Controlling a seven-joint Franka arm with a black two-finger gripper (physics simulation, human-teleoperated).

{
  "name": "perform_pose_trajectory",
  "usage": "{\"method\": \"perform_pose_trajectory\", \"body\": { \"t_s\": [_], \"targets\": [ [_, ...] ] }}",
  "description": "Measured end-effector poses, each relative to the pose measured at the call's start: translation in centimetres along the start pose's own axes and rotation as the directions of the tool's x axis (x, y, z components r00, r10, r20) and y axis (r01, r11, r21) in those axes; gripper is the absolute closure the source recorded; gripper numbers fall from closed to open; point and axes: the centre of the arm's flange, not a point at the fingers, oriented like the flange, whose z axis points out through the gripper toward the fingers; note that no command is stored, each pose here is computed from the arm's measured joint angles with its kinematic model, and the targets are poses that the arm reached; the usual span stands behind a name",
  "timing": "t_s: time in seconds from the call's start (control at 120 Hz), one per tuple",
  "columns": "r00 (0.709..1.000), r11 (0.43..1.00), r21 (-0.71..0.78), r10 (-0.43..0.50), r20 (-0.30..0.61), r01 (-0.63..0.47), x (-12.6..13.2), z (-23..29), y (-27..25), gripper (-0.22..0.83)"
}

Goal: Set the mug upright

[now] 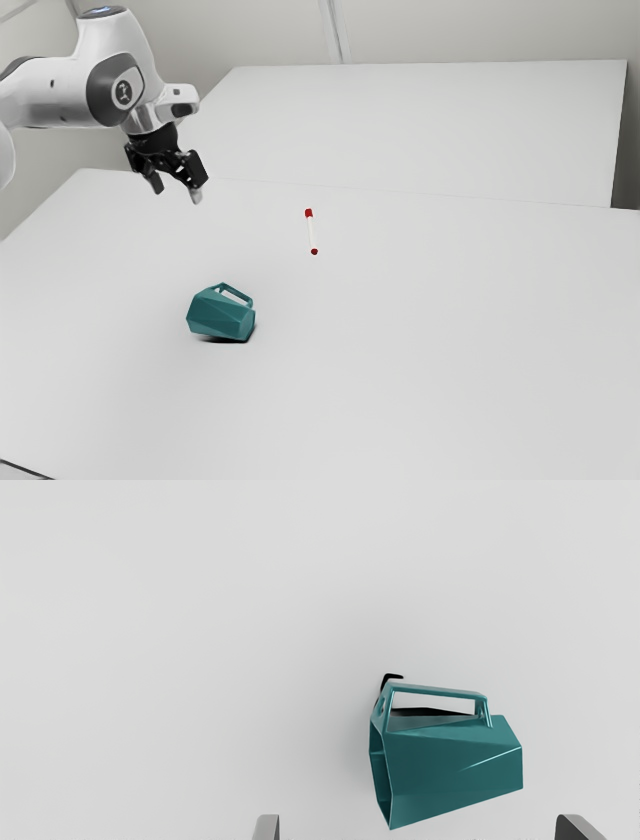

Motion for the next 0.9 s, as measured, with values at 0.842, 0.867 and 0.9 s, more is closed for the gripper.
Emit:
{"method": "perform_pose_trajectory", "body": {
  "t_s": [0.842,0.867,0.9],
  "targets": [
    [0.969,0.863,-0.460,-0.120,0.217,0.210,-4.5,16.6,-5.0,0.00],
    [0.969,0.857,-0.470,-0.119,0.218,0.211,-4.5,17.0,-5.1,0.00],
    [0.968,0.847,-0.486,-0.120,0.220,0.215,-4.6,17.6,-5.4,0.00]
  ]
}}
